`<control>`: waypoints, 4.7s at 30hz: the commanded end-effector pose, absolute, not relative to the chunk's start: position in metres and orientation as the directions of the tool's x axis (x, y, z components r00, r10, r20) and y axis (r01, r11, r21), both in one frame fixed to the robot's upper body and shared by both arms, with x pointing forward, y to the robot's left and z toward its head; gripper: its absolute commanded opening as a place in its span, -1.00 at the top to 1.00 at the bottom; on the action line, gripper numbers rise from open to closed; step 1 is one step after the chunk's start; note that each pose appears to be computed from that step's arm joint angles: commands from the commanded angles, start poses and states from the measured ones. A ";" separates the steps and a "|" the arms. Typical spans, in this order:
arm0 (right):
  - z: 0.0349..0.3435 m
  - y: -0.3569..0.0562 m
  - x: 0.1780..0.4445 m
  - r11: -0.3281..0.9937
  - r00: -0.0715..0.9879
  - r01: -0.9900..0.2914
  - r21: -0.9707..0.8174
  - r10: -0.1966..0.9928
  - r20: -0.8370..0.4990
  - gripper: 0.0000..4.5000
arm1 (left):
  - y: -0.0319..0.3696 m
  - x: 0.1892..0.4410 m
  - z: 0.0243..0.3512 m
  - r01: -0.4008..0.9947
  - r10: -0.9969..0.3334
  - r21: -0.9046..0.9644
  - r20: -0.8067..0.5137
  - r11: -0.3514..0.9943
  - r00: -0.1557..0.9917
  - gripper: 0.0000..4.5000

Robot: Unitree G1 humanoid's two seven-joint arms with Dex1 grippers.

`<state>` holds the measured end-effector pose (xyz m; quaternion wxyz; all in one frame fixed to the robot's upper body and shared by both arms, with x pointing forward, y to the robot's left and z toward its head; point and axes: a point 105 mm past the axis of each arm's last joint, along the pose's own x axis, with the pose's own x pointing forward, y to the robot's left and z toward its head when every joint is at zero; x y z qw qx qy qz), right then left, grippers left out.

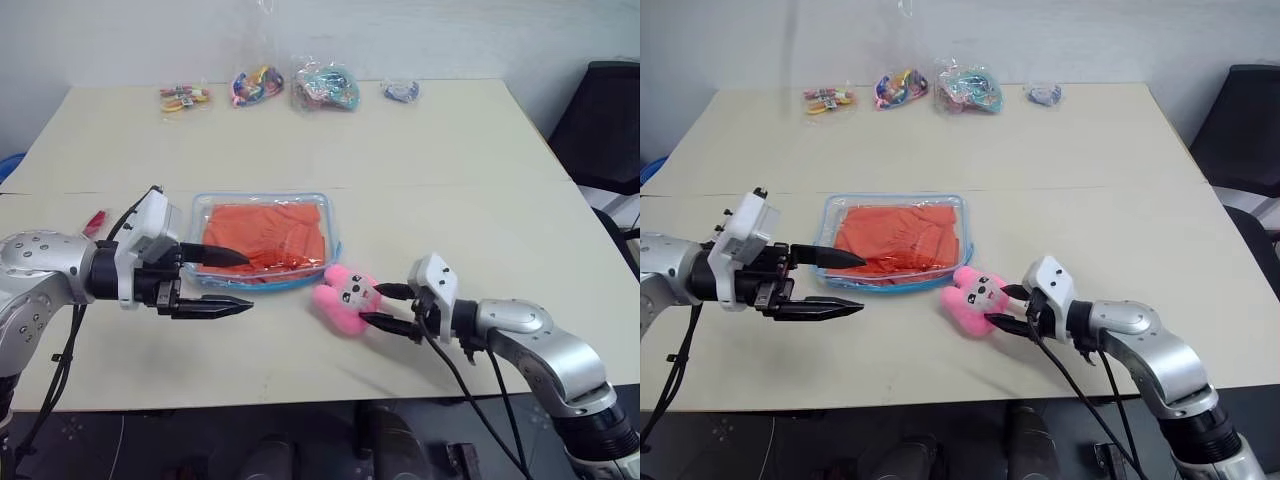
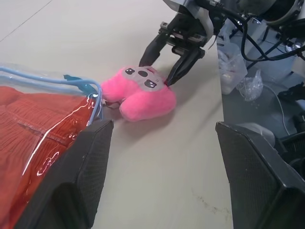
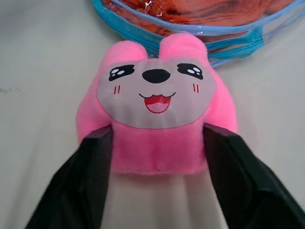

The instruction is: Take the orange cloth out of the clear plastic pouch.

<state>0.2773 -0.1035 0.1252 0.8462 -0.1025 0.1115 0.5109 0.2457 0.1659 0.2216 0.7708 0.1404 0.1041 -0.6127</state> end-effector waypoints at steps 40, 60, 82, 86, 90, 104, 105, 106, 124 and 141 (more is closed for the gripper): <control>0.176 -0.071 0.252 0.174 0.297 -0.917 -0.359 0.898 -0.325 -0.31 | 0.125 0.257 0.152 0.968 -0.872 0.088 -0.420 0.236 0.250 -0.62; 0.204 -0.094 0.258 0.147 0.343 -0.864 -0.481 0.872 -0.349 -0.31 | 0.102 0.284 0.141 0.941 -0.865 0.113 -0.372 0.317 0.336 -0.62; 0.211 -0.100 0.236 0.116 0.300 -0.886 -0.450 0.882 -0.364 -0.31 | 0.058 0.272 0.139 0.994 -0.923 0.103 -0.381 0.021 0.059 -0.62; 0.209 -0.102 0.228 0.097 0.275 -0.899 -0.428 0.884 -0.378 -0.31 | 0.053 0.278 0.136 0.992 -0.921 0.123 -0.382 0.035 0.080 -0.62; 0.208 -0.102 0.227 0.098 0.271 -0.902 -0.422 0.887 -0.374 -0.31 | 0.054 0.283 0.132 0.988 -0.909 0.148 -0.402 0.050 0.106 -0.62; 0.194 -0.105 0.282 0.192 0.456 -0.792 -0.579 0.817 -0.352 -0.33 | 0.093 0.277 0.150 0.980 -0.903 0.181 -0.402 0.087 0.155 0.98; 0.192 -0.101 0.290 0.190 0.467 -0.778 -0.599 0.813 -0.348 -0.33 | 0.099 0.275 0.150 0.980 -0.893 0.171 -0.420 0.097 0.162 0.98; 0.189 -0.098 0.295 0.183 0.474 -0.764 -0.619 0.810 -0.345 -0.33 | 0.103 0.274 0.150 0.981 -0.888 0.165 -0.429 0.103 0.165 0.98; 0.162 -0.046 0.333 0.010 0.392 -0.668 -0.744 0.855 -0.340 -0.33 | 0.130 0.268 0.154 0.967 -0.854 0.198 -0.463 0.162 0.238 0.98; 0.153 -0.033 0.337 -0.023 0.339 -0.691 -0.722 0.872 -0.353 0.97 | 0.131 0.267 0.152 0.962 -0.852 0.199 -0.455 0.186 0.258 1.00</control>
